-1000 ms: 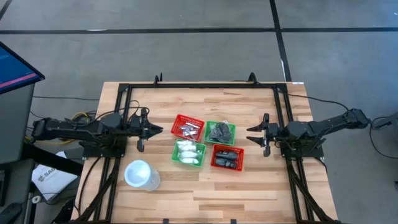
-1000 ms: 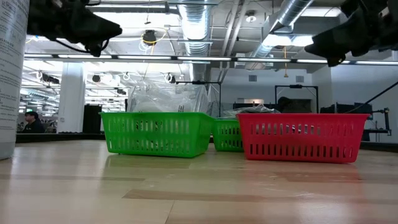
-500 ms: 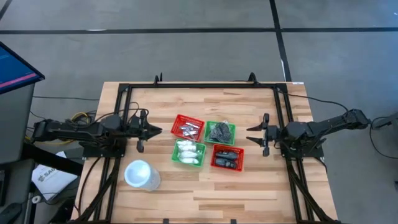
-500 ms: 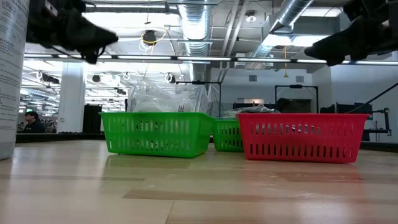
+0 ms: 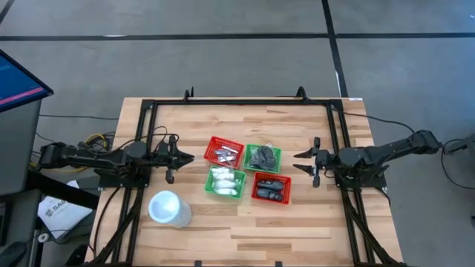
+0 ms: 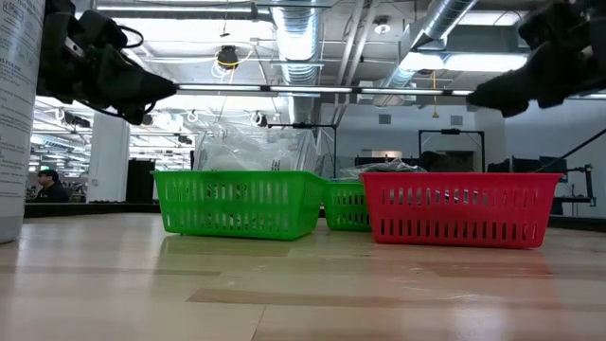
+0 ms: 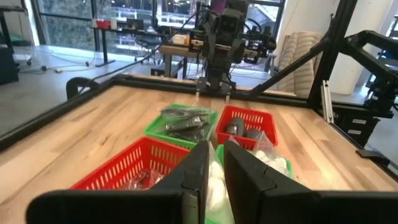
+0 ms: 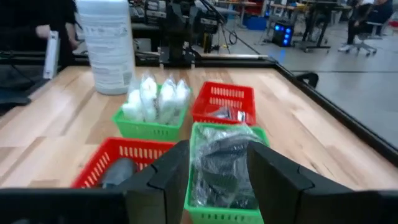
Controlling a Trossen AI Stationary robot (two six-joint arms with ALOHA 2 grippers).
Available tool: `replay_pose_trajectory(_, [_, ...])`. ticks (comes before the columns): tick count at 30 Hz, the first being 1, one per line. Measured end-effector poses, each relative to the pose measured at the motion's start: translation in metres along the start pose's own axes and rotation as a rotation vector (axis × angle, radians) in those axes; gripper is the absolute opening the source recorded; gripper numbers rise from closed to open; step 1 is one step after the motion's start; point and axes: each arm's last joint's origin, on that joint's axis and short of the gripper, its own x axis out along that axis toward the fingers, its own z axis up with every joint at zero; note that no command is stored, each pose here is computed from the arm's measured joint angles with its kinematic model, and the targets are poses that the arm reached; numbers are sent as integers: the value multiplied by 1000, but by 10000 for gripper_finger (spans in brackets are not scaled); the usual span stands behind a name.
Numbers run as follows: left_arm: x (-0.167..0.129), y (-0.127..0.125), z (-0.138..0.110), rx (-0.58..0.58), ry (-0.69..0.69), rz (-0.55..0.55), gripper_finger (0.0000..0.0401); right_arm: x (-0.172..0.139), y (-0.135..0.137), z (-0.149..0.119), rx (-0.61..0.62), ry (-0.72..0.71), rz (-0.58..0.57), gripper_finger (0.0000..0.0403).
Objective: Pick & Place Travel size toiletries
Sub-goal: Return to Home Position
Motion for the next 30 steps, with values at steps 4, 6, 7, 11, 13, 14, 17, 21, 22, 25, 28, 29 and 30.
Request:
replay_pose_trajectory(4, [0, 0, 0, -6, 5, -11, 44, 2, -2, -17, 14, -16, -69, 152])
replay_pose_trajectory(6, [0, 0, -2, -12, 23, -11, 44, 2, -3, -27, 41, -19, -114, 154])
replay_pose_trajectory(7, [0, 0, -3, -13, 31, -10, 44, 2, -3, -31, 50, -18, -126, 154])
replay_pose_trajectory(11, [0, 0, -3, -12, 32, -10, 42, 2, -3, -34, 87, -2, -129, 153])
replay_pose_trajectory(13, [0, 0, -3, -12, 32, -10, 43, 2, -3, -34, 86, 0, -127, 151])
replay_pose_trajectory(14, [0, 0, -3, -12, 32, -10, 43, 2, -3, -34, 86, 0, -126, 150])
replay_pose_trajectory(17, [0, 0, -3, -14, 32, -10, 45, 2, -4, -35, 77, 10, -131, 148])
replay_pose_trajectory(21, [0, 0, -3, -14, 27, -10, 43, 2, -4, -35, 82, 11, -136, 150])
replay_pose_trajectory(22, [0, 0, -2, -14, 26, -10, 42, 2, -4, -35, 82, 11, -136, 151])
replay_pose_trajectory(25, [0, 0, -2, -14, 23, -10, 42, 2, -4, -35, 82, 11, -135, 154])
replay_pose_trajectory(28, [0, 0, -2, -13, 20, -11, 44, 2, -4, -35, 82, 11, -135, 155])
replay_pose_trajectory(29, [0, 0, -2, -14, 20, -11, 45, 2, -4, -35, 82, 11, -135, 155])
replay_pose_trajectory(30, [0, 0, -2, -14, 20, -11, 46, 2, -4, -35, 82, 11, -135, 154])
